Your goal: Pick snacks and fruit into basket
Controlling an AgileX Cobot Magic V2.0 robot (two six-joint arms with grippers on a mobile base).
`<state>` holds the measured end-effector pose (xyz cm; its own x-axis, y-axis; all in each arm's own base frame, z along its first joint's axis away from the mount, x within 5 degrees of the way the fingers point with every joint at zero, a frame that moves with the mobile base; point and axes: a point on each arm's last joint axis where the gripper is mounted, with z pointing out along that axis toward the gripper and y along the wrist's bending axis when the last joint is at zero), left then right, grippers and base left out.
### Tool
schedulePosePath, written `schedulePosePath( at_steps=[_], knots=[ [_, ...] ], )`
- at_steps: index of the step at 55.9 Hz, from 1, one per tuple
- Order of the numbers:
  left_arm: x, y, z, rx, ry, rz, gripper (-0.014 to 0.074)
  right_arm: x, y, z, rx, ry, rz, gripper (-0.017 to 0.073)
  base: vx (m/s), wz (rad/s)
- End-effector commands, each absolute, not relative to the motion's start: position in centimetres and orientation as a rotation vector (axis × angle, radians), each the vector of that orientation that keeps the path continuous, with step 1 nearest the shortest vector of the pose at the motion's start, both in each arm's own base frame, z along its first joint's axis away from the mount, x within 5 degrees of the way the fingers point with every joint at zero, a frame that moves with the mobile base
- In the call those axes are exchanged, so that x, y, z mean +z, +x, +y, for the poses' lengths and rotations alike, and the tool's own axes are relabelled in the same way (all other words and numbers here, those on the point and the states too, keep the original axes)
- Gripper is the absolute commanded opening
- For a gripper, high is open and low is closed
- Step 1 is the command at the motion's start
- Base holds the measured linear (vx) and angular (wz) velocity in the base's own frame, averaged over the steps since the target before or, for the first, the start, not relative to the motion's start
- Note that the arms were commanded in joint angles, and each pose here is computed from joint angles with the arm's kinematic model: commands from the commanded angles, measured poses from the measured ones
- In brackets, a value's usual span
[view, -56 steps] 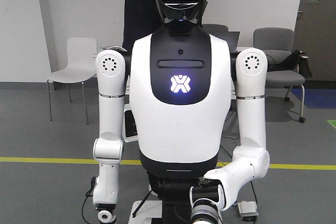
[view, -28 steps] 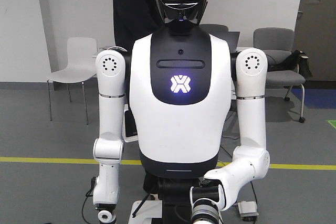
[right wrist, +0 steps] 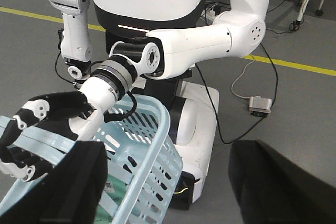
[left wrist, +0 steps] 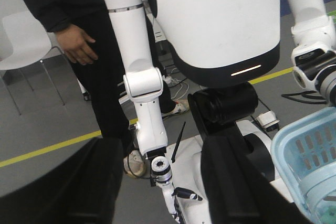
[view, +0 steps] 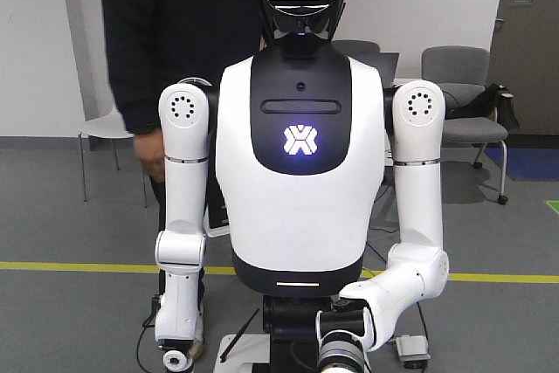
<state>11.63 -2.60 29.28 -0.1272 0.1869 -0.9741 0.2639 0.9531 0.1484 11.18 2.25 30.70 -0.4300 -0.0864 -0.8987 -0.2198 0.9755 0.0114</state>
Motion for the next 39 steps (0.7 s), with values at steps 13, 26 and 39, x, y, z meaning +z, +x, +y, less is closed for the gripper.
schedulePosePath(
  at_steps=[13, 26, 39],
  knots=[
    [30.6, 11.91, -1.14, 0.012, 0.202, 1.669, 0.0437, 32.26, 11.46, 2.12, 0.137, -0.201, 1.917, 0.0536, 0.0, 0.0],
    [30.45, 11.92, -1.25, 0.001, 0.213, 1.684, 0.0437, 32.26, 11.46, 2.12, 0.139, -0.198, 1.917, 0.0536, 0.0, 0.0],
    [30.45, 11.92, -1.25, 0.001, 0.213, 1.684, 0.0437, 32.26, 11.46, 2.12, 0.139, -0.198, 1.917, 0.0536, 0.0, 0.0]
  ],
)
